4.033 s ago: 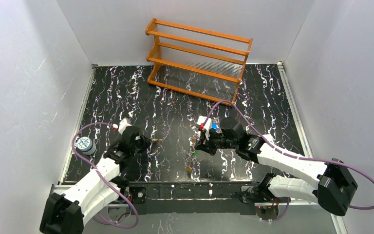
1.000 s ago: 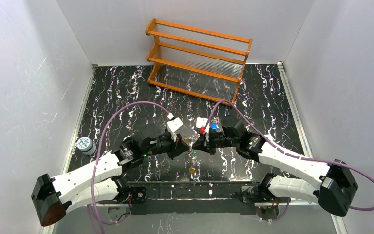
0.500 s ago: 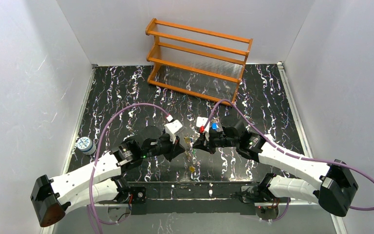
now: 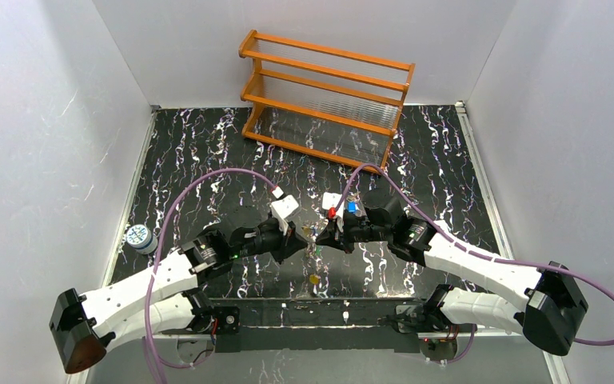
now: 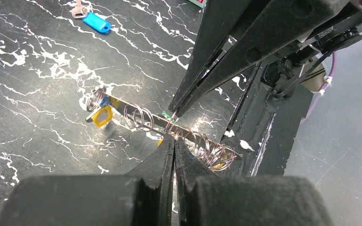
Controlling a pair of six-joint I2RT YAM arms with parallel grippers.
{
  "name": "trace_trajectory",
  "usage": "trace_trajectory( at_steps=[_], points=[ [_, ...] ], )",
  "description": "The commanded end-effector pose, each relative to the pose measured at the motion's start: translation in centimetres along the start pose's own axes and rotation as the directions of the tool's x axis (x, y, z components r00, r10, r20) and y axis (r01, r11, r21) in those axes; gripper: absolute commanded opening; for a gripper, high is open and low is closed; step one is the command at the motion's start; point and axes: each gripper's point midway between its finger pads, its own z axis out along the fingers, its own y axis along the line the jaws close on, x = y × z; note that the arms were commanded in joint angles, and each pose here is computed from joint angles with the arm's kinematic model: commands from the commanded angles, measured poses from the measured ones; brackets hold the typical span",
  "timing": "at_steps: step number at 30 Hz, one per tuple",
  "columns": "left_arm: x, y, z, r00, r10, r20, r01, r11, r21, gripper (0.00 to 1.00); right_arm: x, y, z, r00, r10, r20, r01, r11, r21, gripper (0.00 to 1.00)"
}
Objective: Put the keys on the keyring
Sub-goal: Insert the key onto the keyring.
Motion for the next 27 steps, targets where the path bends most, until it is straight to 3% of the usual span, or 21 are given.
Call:
trace_trajectory(
  at_steps=[1, 18, 27],
  points=[
    [-2.0, -1.1, 0.3, 0.998, 0.020, 0.060, -0.023, 0.999, 0.049, 0.00, -4.0, 0.0, -0.4, 0.991, -0.070, 0.113, 0.072, 0.997, -0.011, 0.01],
    [-2.6, 0.0, 0.7, 0.995, -0.003, 0.098, 0.005, 1.000, -0.015, 0.00, -4.1, 0.2, -0.5, 0.990, -0.076, 0.118, 0.079, 0.997, -0.020, 0.01],
    [-0.9, 1.0, 0.5, 0.999, -0.011, 0.042, 0.014, 0.998, -0.064, 0.00, -4.4, 0.1, -0.7, 0.989, -0.075, 0.126, 0.078, 0.997, -0.013, 0.01]
  ],
)
